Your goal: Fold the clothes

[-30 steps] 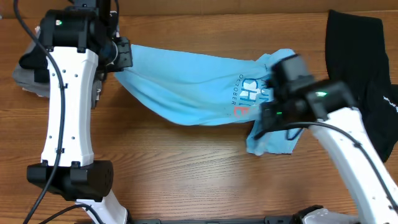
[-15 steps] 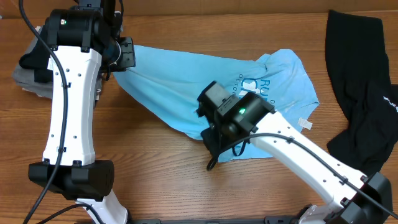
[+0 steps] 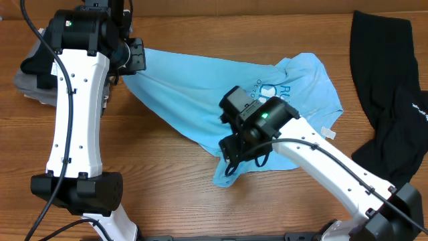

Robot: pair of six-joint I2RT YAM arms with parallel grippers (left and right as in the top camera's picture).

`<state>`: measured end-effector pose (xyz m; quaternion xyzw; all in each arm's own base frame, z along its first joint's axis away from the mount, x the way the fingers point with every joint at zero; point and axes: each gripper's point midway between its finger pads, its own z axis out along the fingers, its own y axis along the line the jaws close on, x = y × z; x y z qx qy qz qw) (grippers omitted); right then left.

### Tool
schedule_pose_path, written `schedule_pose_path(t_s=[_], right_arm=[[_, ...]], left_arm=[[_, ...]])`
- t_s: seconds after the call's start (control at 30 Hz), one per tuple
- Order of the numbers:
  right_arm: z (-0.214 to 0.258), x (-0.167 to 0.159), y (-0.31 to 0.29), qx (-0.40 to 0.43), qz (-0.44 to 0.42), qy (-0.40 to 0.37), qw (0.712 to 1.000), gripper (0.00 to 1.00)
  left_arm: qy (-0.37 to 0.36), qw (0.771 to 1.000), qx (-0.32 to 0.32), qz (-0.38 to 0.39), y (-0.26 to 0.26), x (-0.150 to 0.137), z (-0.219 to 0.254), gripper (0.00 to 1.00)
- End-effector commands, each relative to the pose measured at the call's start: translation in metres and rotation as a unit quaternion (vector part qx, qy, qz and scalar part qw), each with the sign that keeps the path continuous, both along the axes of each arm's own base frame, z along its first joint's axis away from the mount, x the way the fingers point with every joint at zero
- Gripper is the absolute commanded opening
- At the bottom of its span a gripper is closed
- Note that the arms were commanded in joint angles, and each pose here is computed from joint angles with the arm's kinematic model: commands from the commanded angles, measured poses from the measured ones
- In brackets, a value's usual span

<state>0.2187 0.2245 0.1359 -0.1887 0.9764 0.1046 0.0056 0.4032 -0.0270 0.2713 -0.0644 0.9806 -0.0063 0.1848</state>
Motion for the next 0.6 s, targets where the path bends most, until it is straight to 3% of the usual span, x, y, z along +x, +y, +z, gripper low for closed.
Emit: schedule_pose_path(t_s=[0.0,0.17,0.57], right_arm=[[-0.024,0.005,-0.022,-0.025,-0.060,0.016,0.998,0.68],[-0.054,0.009,-0.049,-0.034,-0.140,0.043,0.989,0.68],[-0.067,0.015,-0.051,-0.010,-0.166,0.046,0.985,0.68]], left_arm=[[0.001,1.000,0.011,0.000,0.003,0.006,-0.004,0.04],[0.019,1.000,0.012,0.000,0.002,0.013,-0.020,0.04],[0.080,0.997,0.016,-0.001,0.000,0.028,-0.071,0.04]])
